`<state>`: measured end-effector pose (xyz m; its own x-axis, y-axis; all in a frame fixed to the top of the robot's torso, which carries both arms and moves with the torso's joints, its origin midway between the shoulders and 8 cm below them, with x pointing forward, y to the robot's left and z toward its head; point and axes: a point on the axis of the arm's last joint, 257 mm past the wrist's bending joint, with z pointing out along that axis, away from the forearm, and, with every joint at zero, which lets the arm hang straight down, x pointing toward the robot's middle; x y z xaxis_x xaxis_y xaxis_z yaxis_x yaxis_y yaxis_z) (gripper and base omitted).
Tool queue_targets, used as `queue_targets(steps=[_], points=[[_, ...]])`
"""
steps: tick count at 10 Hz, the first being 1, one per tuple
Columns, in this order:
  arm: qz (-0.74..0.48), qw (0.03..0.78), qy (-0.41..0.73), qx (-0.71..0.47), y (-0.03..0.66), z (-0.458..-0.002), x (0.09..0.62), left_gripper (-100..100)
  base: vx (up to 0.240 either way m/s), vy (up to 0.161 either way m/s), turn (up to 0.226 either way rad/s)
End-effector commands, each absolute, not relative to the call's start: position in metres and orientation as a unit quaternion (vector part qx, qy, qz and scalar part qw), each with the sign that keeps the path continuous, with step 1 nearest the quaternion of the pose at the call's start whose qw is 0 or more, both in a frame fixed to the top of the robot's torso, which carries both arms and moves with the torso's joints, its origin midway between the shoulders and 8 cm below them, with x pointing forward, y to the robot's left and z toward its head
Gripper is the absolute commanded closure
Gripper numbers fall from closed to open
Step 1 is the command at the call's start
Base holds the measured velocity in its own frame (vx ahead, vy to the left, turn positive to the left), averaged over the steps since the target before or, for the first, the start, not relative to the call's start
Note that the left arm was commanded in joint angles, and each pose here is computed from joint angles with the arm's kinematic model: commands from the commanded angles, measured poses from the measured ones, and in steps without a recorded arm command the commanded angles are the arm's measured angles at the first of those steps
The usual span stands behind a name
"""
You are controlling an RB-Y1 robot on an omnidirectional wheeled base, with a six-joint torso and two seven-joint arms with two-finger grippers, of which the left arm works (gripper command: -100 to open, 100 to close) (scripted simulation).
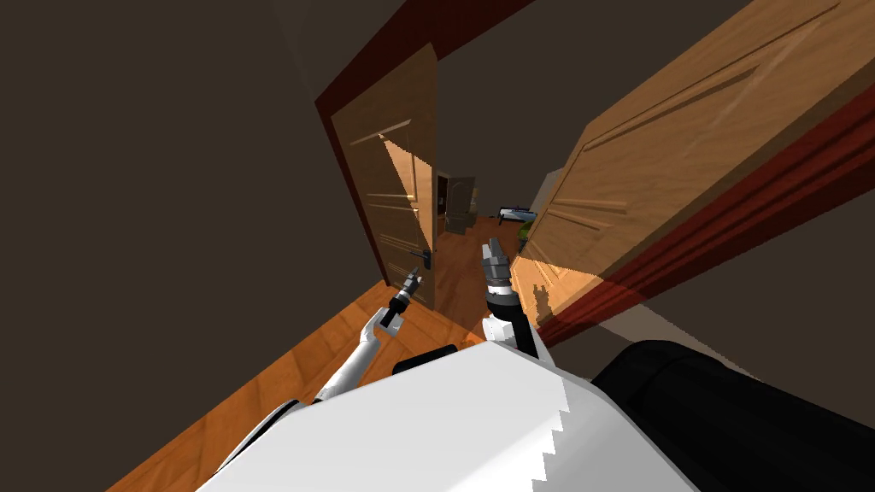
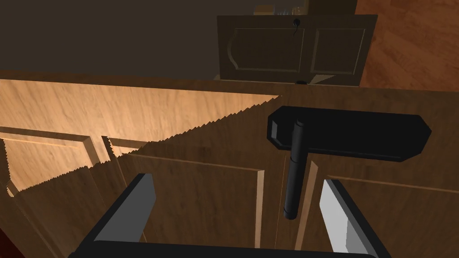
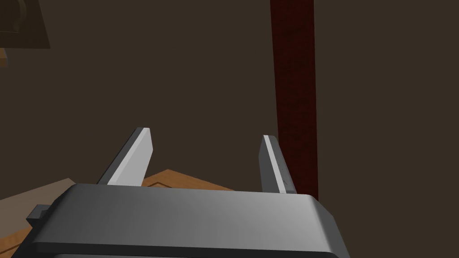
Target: Push the door open
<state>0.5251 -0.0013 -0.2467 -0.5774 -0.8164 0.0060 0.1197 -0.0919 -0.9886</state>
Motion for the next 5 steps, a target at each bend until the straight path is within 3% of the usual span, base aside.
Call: queue_targets(steps=[1, 5], points=[[-0.671, 0.339, 0.586, -0.302, -0.006, -0.254, 0.526, -100, 0.146, 0.128, -0.031], [-0.659, 0.322, 0.609, -0.302, -0.015, -0.271, 0.532, -100, 0.116, 0.102, -0.028]])
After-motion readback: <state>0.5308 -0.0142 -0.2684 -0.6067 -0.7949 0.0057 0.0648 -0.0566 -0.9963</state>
